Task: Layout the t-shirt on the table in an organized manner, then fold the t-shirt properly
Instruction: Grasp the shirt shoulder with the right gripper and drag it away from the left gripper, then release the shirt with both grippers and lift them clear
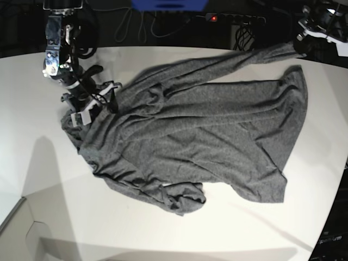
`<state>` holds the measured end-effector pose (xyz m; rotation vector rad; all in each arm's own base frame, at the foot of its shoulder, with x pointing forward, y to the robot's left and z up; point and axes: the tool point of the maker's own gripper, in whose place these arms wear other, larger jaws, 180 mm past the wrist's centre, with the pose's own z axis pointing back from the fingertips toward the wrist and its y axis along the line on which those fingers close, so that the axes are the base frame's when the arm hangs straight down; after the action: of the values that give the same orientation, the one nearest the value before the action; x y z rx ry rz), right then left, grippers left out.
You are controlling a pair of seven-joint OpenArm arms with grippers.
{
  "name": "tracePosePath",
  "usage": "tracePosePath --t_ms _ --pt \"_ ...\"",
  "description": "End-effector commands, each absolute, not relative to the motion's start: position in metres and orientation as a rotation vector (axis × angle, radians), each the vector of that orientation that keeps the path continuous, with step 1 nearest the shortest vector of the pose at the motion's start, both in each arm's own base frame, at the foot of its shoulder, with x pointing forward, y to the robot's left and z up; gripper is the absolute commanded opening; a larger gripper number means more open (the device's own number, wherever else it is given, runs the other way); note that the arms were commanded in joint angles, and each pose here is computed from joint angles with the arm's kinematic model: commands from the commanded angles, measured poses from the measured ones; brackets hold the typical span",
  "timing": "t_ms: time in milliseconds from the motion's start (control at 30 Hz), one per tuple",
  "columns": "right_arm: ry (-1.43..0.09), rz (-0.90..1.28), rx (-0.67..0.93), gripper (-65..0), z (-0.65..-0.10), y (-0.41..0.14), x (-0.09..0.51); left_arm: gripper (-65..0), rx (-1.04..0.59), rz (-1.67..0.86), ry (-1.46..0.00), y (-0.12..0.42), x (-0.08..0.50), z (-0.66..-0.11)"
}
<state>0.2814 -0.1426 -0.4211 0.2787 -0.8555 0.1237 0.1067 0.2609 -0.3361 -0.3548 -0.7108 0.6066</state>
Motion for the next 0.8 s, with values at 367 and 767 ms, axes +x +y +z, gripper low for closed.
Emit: tracePosePath --t_ms 367,767 --pt "-0.916 0.142 0.271 -65.0 -0.402 -0.146 0.285 -65.0 -0.353 0.597 -0.752 0.265 0.114 -0.326" --pt "-0.967 0.164 0.215 -65.0 -0.367 -0.155 0.243 -65.0 -0.353 0.563 -0.799 0.271 0.13 -0.317"
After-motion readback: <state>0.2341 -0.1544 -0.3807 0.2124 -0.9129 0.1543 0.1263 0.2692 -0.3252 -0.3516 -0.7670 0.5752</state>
